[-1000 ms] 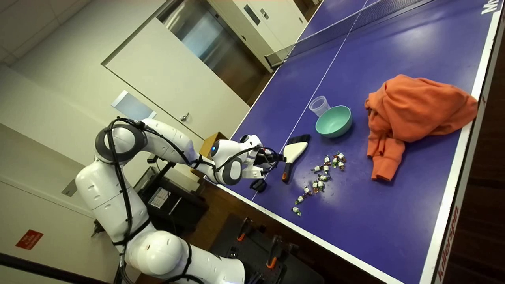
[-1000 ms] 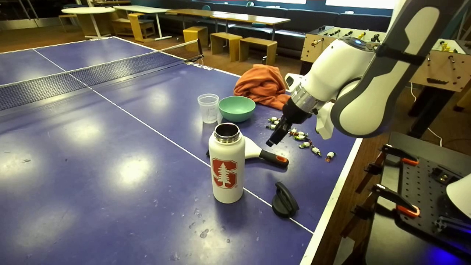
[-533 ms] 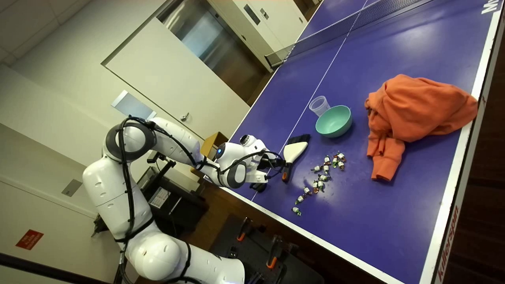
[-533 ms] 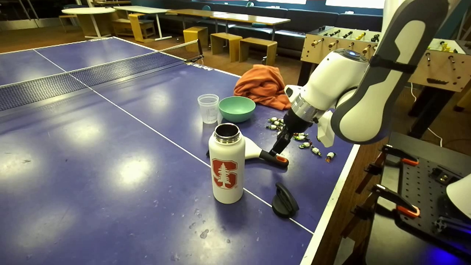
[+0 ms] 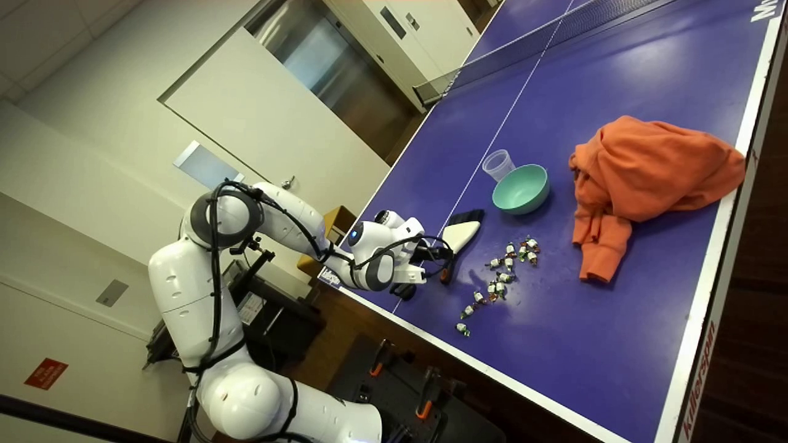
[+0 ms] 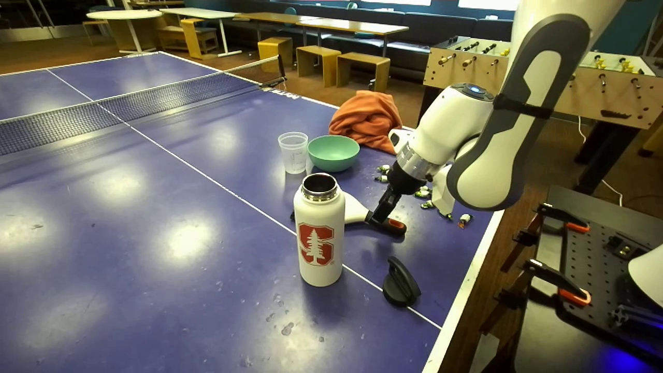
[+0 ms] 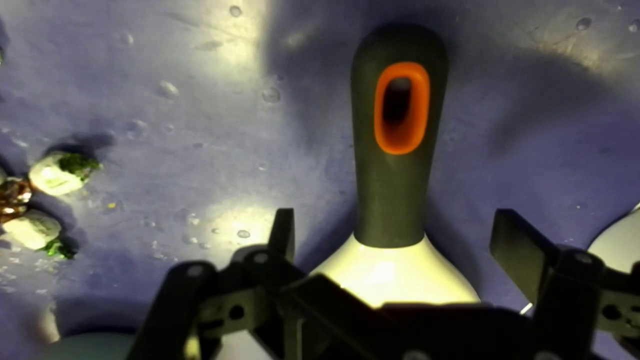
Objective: Move the cup backwards, empty the bowl then sweep the table.
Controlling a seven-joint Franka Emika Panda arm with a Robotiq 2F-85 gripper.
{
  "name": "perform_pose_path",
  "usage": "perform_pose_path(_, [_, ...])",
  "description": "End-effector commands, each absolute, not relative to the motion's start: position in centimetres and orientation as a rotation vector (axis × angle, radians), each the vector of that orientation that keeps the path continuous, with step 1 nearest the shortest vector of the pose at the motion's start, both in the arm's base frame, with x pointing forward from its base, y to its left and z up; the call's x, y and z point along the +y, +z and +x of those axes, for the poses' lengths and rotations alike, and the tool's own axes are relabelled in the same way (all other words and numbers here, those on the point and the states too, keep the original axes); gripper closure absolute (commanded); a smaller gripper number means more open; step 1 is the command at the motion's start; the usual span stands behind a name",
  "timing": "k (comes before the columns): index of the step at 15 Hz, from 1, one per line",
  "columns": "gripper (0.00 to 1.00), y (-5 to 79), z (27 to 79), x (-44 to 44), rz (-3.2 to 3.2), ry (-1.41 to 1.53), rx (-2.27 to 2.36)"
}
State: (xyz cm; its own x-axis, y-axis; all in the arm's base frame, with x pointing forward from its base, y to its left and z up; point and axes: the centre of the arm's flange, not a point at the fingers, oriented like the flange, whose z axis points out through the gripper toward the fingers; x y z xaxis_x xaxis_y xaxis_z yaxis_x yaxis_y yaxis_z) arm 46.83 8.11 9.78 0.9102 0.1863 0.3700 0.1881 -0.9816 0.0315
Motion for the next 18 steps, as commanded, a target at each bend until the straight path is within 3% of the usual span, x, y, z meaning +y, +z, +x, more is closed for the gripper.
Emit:
perform_pose_path(1, [0.0,6.0,45.1,7.8,-3.061,-0.591,-0.279])
perform_pose_path(3, [0.0,5.5,45.0,7.7,-3.075,-0.574,-0.276])
perform_pose_path(4, [0.25,5.3,45.0,7.7,-3.076,-0.569,-0.287])
perform_pose_path(5, [0.26,5.1,45.0,7.7,-3.082,-0.563,-0.285])
perform_pose_path(13, [0.86,6.0,45.5,7.9,-3.101,-0.57,-0.302])
perform_pose_path(18, [0.87,9.5,46.3,8.4,-3.155,-0.587,-0.411])
